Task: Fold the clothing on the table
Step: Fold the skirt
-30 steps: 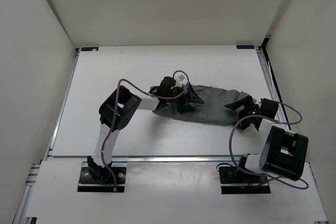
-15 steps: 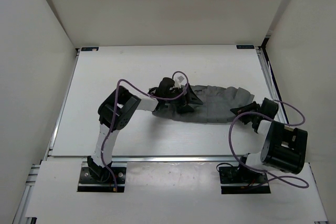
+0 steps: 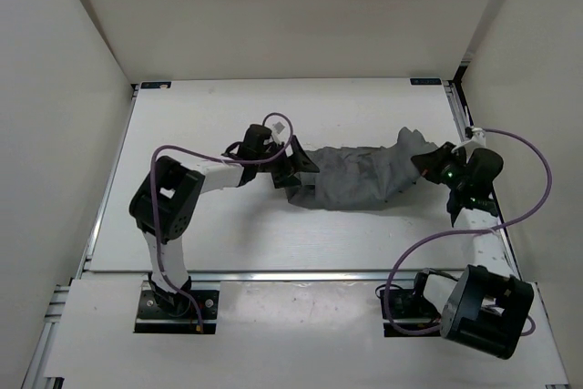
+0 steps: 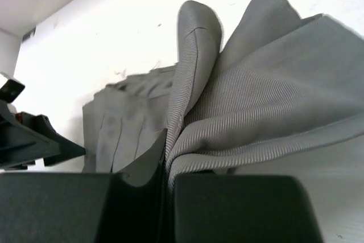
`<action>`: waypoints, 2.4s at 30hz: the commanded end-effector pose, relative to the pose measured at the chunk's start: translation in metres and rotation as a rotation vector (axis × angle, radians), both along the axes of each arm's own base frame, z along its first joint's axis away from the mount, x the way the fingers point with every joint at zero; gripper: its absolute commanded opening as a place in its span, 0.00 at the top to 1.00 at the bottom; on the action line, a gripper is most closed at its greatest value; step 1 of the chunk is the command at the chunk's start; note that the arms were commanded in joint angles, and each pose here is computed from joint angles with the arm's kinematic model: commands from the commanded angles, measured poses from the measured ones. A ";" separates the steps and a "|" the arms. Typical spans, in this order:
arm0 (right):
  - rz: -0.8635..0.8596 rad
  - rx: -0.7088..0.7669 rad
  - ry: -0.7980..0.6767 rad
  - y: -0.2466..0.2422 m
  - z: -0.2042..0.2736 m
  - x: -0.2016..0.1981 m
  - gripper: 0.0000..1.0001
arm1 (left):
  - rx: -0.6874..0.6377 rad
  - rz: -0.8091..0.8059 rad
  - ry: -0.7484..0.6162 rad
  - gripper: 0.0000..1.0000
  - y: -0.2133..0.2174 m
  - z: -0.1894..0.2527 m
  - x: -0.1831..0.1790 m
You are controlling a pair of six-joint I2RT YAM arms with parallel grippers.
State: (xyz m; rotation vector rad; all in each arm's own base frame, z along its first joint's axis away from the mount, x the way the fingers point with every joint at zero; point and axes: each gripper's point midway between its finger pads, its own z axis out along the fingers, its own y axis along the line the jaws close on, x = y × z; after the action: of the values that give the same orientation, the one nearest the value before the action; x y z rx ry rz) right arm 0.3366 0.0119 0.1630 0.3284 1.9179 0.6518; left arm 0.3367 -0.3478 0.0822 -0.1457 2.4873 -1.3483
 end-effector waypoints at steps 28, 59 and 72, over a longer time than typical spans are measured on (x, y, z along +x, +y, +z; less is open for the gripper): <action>0.519 -0.633 -0.210 0.160 0.017 0.017 1.00 | -0.066 -0.011 0.122 0.02 0.001 -0.060 -0.028; -0.148 -0.223 0.236 -0.015 -0.049 -0.002 1.00 | 0.022 0.040 0.092 0.01 0.033 -0.047 -0.022; 0.729 -0.753 -0.454 0.200 0.013 -0.031 1.00 | -0.027 -0.050 0.143 0.01 -0.008 -0.072 -0.031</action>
State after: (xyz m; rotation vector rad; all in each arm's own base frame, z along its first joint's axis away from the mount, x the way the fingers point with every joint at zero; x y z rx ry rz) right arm 0.3069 0.1806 0.1582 -0.7023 1.8509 0.3838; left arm 0.3191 -0.3629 0.0491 -0.1315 2.5002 -1.5355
